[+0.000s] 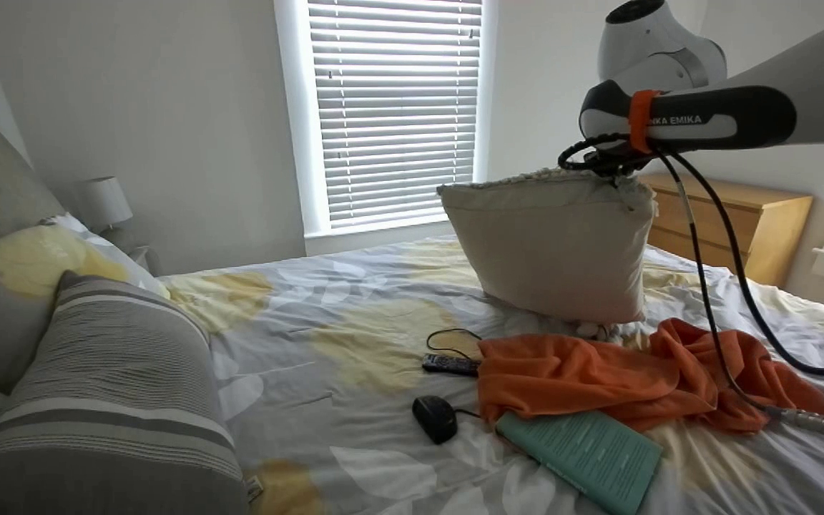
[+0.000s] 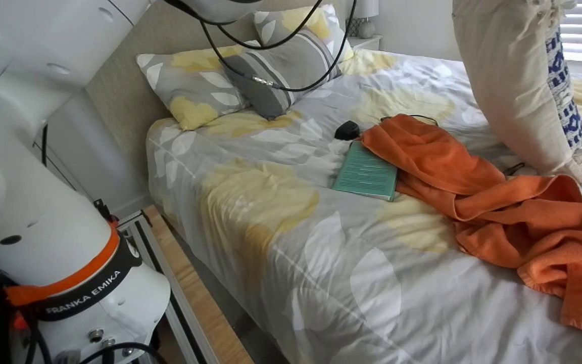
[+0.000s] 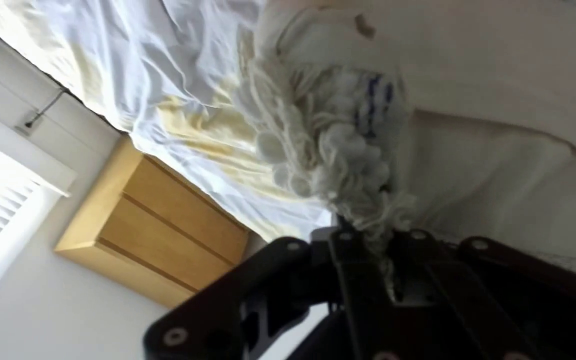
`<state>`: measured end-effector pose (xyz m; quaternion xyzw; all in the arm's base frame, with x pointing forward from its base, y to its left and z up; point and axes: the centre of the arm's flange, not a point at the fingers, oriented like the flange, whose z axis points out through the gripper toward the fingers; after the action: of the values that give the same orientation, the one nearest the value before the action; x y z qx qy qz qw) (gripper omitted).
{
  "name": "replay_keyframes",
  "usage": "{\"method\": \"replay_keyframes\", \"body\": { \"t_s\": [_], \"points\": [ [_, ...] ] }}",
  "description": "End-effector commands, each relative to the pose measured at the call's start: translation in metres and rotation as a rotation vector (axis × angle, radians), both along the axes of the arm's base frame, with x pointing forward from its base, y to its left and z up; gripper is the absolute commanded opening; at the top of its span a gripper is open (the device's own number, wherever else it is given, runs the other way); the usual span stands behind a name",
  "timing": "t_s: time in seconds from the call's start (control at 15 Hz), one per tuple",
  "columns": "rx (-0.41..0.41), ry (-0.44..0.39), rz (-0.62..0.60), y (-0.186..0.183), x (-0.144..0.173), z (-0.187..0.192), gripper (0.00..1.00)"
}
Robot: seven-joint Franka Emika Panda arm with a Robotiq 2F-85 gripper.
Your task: Pick up the throw pillow and put it on top of the orange blanket
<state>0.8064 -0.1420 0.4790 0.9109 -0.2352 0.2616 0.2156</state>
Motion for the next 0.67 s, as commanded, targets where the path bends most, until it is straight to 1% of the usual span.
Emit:
{"method": "replay_keyframes", "body": {
  "t_s": [0.0, 0.13, 0.2, 0.27, 0.4, 0.6],
  "points": [
    [-0.031, -0.043, -0.184, -0.050, -0.069, 0.006, 0.03],
    [-0.056, -0.072, -0.266, -0.084, -0.077, 0.011, 0.03],
    [-0.049, -0.078, -0.314, -0.098, -0.083, 0.012, 0.03],
    [-0.030, -0.051, -0.215, -0.081, -0.022, 0.008, 0.13],
    [-0.036, -0.060, -0.265, -0.105, -0.030, 0.010, 0.13],
    [-0.032, -0.062, -0.279, -0.108, -0.032, 0.010, 0.13]
  ]
}}
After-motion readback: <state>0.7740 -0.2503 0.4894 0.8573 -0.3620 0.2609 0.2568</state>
